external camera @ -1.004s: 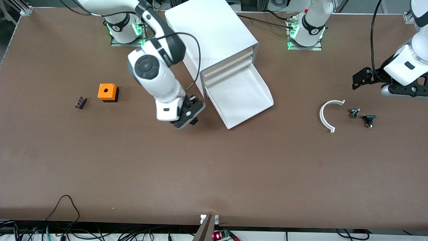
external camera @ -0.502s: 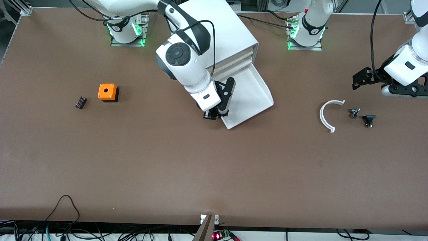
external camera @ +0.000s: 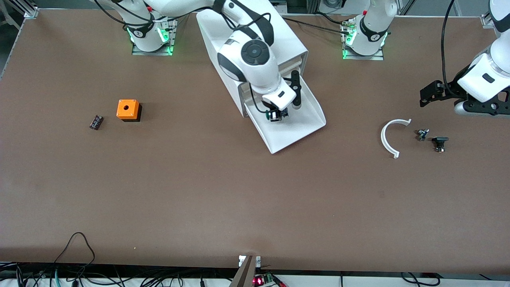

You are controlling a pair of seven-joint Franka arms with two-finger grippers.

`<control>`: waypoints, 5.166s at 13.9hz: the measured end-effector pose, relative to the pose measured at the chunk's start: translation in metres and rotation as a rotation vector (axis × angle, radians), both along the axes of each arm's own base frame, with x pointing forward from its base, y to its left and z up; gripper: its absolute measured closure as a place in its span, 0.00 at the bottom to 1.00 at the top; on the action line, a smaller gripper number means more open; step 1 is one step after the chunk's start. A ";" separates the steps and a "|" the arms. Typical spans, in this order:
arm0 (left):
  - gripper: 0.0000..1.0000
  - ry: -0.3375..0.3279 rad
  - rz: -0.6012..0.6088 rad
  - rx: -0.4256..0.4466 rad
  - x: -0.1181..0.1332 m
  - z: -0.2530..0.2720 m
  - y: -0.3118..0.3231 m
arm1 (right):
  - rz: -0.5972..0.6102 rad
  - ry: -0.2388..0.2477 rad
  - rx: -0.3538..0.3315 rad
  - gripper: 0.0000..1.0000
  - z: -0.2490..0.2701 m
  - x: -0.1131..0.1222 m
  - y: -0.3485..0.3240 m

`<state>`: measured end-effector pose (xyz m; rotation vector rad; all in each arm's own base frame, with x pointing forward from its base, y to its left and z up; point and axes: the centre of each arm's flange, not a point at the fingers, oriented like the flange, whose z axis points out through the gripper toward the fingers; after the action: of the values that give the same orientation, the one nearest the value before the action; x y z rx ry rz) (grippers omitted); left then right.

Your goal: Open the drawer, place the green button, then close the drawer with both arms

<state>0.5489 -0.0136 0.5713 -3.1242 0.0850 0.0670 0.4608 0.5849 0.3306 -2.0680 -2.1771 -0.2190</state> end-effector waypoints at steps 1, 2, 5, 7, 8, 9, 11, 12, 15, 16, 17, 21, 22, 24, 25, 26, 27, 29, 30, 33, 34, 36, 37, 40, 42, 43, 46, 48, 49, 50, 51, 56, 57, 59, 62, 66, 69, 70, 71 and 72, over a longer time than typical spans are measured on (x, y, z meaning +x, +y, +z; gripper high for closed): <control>0.00 0.000 0.000 0.000 0.000 0.000 0.000 | 0.022 0.002 -0.011 0.57 -0.009 -0.005 0.004; 0.00 0.000 0.000 0.000 0.000 0.000 0.000 | 0.049 0.004 -0.016 0.57 -0.015 -0.009 0.007; 0.00 0.000 0.000 0.000 0.000 0.000 0.000 | 0.116 0.015 -0.040 0.57 -0.018 -0.024 0.017; 0.00 0.000 0.000 0.000 0.000 0.000 0.000 | 0.141 0.022 -0.053 0.57 -0.018 -0.037 0.024; 0.00 0.000 0.000 0.000 0.000 0.000 0.000 | 0.151 0.026 -0.062 0.57 -0.020 -0.042 0.027; 0.00 0.000 0.000 0.000 0.000 0.000 0.000 | 0.162 0.025 -0.071 0.57 -0.023 -0.046 0.029; 0.00 0.000 0.000 0.000 0.000 0.000 0.000 | 0.181 0.018 -0.087 0.57 -0.032 -0.052 0.033; 0.00 0.000 0.000 0.000 0.000 0.000 0.000 | 0.186 0.019 -0.092 0.57 -0.036 -0.052 0.033; 0.00 0.000 0.001 0.000 0.000 0.000 0.000 | 0.199 0.026 -0.107 0.57 -0.050 -0.055 0.035; 0.00 0.000 0.001 0.000 0.000 0.000 0.000 | 0.200 0.027 -0.114 0.57 -0.055 -0.056 0.035; 0.00 0.000 0.001 0.000 0.000 0.000 0.000 | 0.201 0.027 -0.117 0.53 -0.058 -0.056 0.035; 0.00 0.000 0.001 0.000 0.000 0.000 0.000 | 0.186 0.012 -0.101 0.13 -0.048 -0.048 0.039; 0.00 0.000 0.001 0.000 0.000 0.000 0.000 | 0.172 0.007 -0.089 0.02 -0.035 -0.043 0.041; 0.00 0.000 0.001 0.000 0.000 0.000 0.000 | 0.128 -0.012 -0.073 0.00 0.004 -0.022 0.039; 0.00 0.000 0.001 0.000 0.000 0.000 0.000 | 0.095 -0.020 -0.058 0.00 0.027 -0.007 0.032; 0.00 0.000 0.001 0.000 0.000 0.000 0.000 | 0.052 -0.023 -0.034 0.00 0.050 0.010 0.020; 0.00 0.000 0.001 0.000 0.000 0.000 0.000 | -0.012 -0.030 -0.017 0.00 0.071 0.030 0.002; 0.00 0.000 0.001 0.000 0.000 0.000 0.000 | -0.217 -0.050 -0.017 0.00 0.101 0.075 -0.048; 0.00 0.000 0.001 0.000 0.000 0.000 0.000 | -0.325 -0.054 -0.016 0.00 0.109 0.097 -0.073; 0.00 0.001 0.001 0.000 0.000 0.000 0.000 | -0.592 -0.059 -0.028 0.00 0.117 0.142 -0.135; 0.00 0.001 0.001 0.000 0.000 0.000 0.000 | -0.670 -0.057 -0.044 0.00 0.115 0.152 -0.154; 0.00 0.001 0.001 0.000 0.000 0.000 0.000 | -0.826 -0.033 -0.080 0.00 0.106 0.165 -0.193; 0.00 0.001 0.001 0.000 0.000 -0.001 0.000 | -0.944 -0.013 -0.089 0.00 0.104 0.168 -0.213; 0.00 0.001 0.001 0.000 0.000 -0.001 0.000 | -1.348 0.055 -0.111 0.00 0.108 0.179 -0.275; 0.00 0.001 0.001 0.000 0.000 -0.001 0.000 | -1.508 0.084 -0.139 0.00 0.119 0.188 -0.319; 0.00 0.001 0.001 0.000 0.000 -0.001 0.000 | -1.568 0.095 -0.153 0.00 0.130 0.192 -0.348; 0.00 0.002 0.001 0.000 0.001 -0.001 0.000 | -1.727 0.114 -0.164 0.00 0.173 0.201 -0.452; 0.00 0.002 0.001 0.000 0.001 -0.001 0.000 | -1.808 0.105 -0.141 0.00 0.208 0.196 -0.505; 0.00 0.002 0.001 0.000 0.001 -0.001 0.000 | -1.832 0.100 -0.134 0.00 0.220 0.191 -0.523; 0.00 0.002 0.001 0.000 0.001 -0.001 0.000 | -1.838 0.094 -0.131 0.00 0.229 0.188 -0.536; 0.00 0.002 0.001 0.000 0.001 -0.001 0.000 | -1.828 0.088 -0.134 0.00 0.234 0.185 -0.549; 0.00 0.002 0.001 0.000 0.001 -0.001 0.000 | -1.786 0.142 -0.214 0.00 0.223 0.149 -0.600; 0.00 0.002 0.001 0.000 0.001 -0.001 0.000 | -1.782 0.150 -0.219 0.00 0.222 0.140 -0.601; 0.00 0.002 0.001 0.000 0.001 -0.001 0.000 | -1.771 0.165 -0.228 0.00 0.220 0.126 -0.604; 0.00 0.002 0.001 0.000 0.001 -0.001 0.000 | -1.746 0.175 -0.234 0.00 0.219 0.115 -0.616; 0.00 0.003 0.001 0.000 0.001 -0.002 0.000 | -1.714 0.183 -0.243 0.00 0.215 0.110 -0.618; 0.00 0.005 0.001 -0.001 0.002 -0.003 0.000 | -1.696 0.180 -0.237 0.00 0.214 0.103 -0.618; 0.00 0.006 0.001 -0.001 0.002 -0.004 0.000 | -1.685 0.176 -0.231 0.00 0.213 0.100 -0.618; 0.00 0.006 0.001 -0.001 0.003 -0.004 0.000 | -1.679 0.173 -0.226 0.00 0.213 0.096 -0.618; 0.00 0.006 0.000 -0.002 0.005 -0.005 0.000 | -1.674 0.172 -0.223 0.00 0.213 0.092 -0.618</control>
<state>0.5535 -0.0136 0.5663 -3.1263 0.0849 0.0765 0.5526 -0.0334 0.5433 -3.1857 0.0902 0.0855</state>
